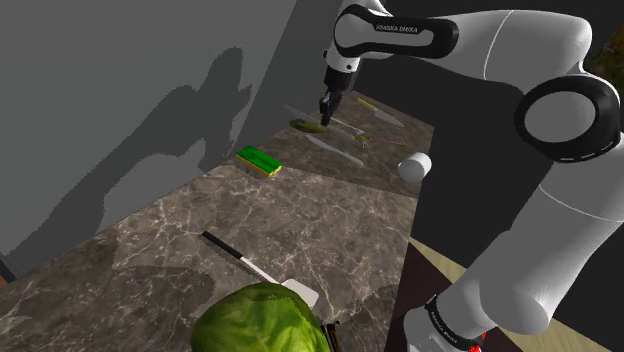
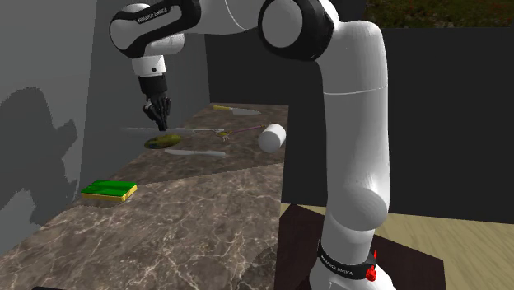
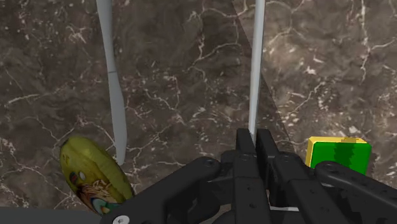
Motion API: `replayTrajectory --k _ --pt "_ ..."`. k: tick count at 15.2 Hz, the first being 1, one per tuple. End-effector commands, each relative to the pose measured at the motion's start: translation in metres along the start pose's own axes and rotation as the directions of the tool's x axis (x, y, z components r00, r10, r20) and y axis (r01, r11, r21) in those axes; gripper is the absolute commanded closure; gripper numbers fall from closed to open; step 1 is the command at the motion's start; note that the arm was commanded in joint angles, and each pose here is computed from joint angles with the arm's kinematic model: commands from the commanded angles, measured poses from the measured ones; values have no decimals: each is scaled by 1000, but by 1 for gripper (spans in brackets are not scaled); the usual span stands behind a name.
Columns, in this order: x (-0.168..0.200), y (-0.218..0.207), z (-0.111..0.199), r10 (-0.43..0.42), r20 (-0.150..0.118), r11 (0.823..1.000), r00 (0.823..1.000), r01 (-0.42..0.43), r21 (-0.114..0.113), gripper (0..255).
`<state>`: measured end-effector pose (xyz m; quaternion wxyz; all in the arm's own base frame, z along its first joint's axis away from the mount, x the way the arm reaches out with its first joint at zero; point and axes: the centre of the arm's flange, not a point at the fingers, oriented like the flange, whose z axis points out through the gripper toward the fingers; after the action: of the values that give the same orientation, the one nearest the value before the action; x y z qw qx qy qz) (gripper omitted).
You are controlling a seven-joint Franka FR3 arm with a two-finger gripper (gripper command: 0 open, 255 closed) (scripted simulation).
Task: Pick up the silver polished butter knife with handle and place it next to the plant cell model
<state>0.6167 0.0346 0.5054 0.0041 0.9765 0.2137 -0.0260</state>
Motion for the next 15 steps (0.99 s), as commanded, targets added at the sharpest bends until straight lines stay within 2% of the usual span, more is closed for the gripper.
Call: replayTrajectory --k 1,5,15 --pt "24 11 -2 -1 0 1000 1000 1 0 255" --pt "68 34 -4 -1 0 1000 1000 1 0 255" --pt "70 34 49 -1 0 1000 1000 1 0 255"
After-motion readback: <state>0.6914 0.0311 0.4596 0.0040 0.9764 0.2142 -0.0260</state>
